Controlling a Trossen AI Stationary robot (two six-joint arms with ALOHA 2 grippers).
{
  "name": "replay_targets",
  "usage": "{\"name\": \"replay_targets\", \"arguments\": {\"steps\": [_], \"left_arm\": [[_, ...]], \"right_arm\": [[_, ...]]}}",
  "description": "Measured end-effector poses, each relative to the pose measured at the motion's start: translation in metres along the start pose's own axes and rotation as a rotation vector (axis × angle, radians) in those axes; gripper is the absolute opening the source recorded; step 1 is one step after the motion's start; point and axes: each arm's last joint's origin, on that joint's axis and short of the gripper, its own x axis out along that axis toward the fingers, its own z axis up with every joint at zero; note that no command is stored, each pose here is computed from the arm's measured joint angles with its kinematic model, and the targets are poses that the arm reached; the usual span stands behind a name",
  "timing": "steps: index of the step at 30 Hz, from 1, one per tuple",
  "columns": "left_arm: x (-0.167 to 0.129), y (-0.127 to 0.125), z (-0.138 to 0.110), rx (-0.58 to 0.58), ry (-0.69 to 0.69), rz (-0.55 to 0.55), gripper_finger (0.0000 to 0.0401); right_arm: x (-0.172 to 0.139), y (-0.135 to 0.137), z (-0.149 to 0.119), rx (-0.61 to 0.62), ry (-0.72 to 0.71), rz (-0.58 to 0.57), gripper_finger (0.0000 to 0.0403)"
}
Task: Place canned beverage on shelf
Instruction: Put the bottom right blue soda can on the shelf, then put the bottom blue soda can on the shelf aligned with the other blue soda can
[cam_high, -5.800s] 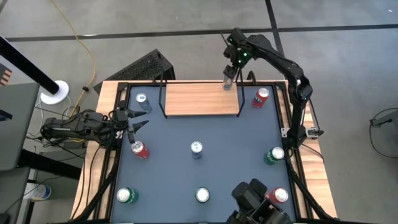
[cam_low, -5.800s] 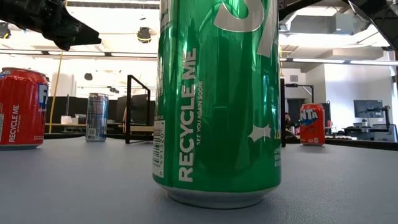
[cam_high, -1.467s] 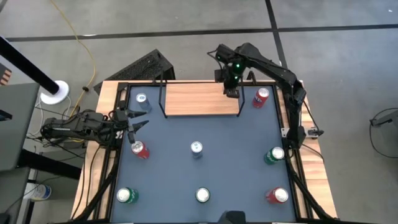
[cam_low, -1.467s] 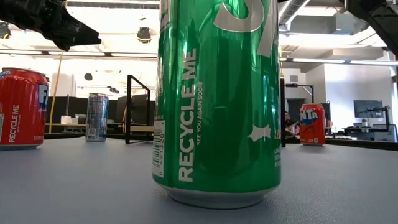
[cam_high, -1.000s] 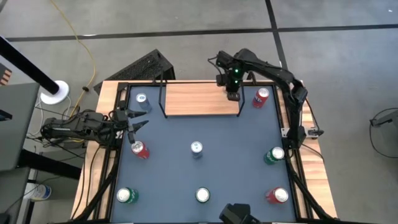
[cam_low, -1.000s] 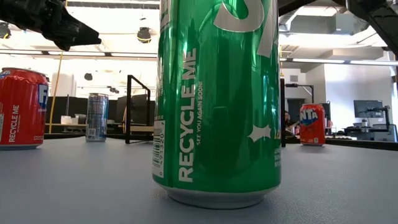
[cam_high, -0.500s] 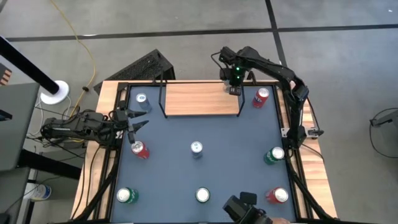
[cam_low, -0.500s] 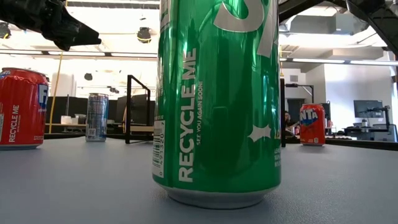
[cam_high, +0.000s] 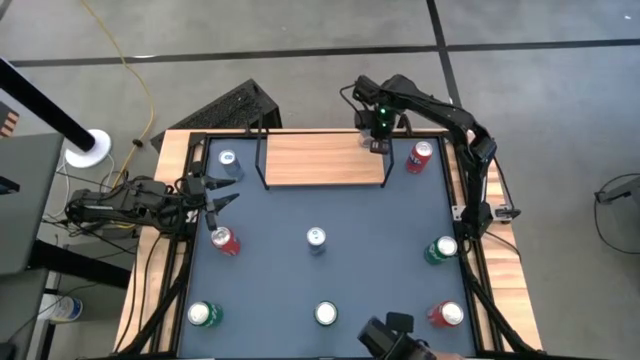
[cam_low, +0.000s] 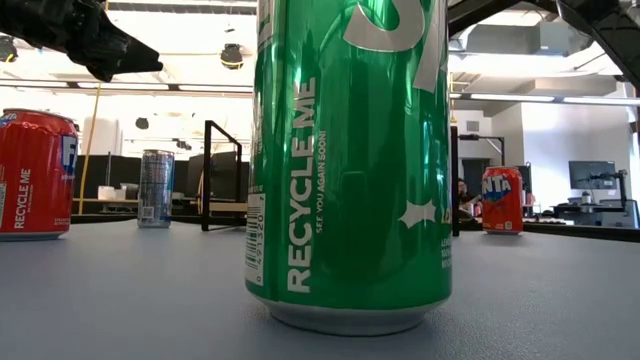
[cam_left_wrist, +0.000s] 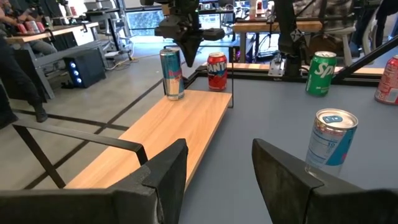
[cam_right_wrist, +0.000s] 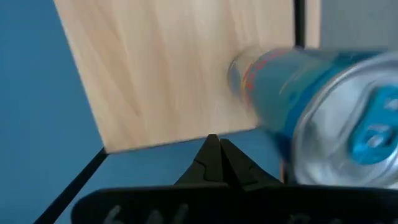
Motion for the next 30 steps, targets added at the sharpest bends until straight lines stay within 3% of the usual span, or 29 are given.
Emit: {"name": "replay_targets", "arguments": {"steps": [6, 14, 19, 23, 30], "left_arm": [[0.000, 0.000, 0.000, 0.000, 0.000, 0.000, 0.0171], [0.000, 0.000, 0.000, -0.002, 0.000, -0.011, 0.0171], [0.000, -0.001, 0.000, -0.015, 0.000, -0.028, 0.0171], [0.000, -0.001, -0.001, -0.023, 0.002, -0.029, 0.0171], [0.005, -0.004, -0.009, -0.017, 0.021, -0.045, 0.0171]], "right_arm": [[-0.007, 0.019, -0.001, -0.039, 0.025, 0.068, 0.0000], [-0.059, 0.065, 0.002, -0.163, -0.227, 0.121, 0.0000], [-0.091, 0.116, 0.006, -0.254, -0.379, 0.154, 0.0000], [-0.099, 0.171, 0.004, -0.373, -0.425, 0.187, 0.0000], [-0.103, 0.249, -0.037, -0.562, -0.417, 0.267, 0.0000]]}}
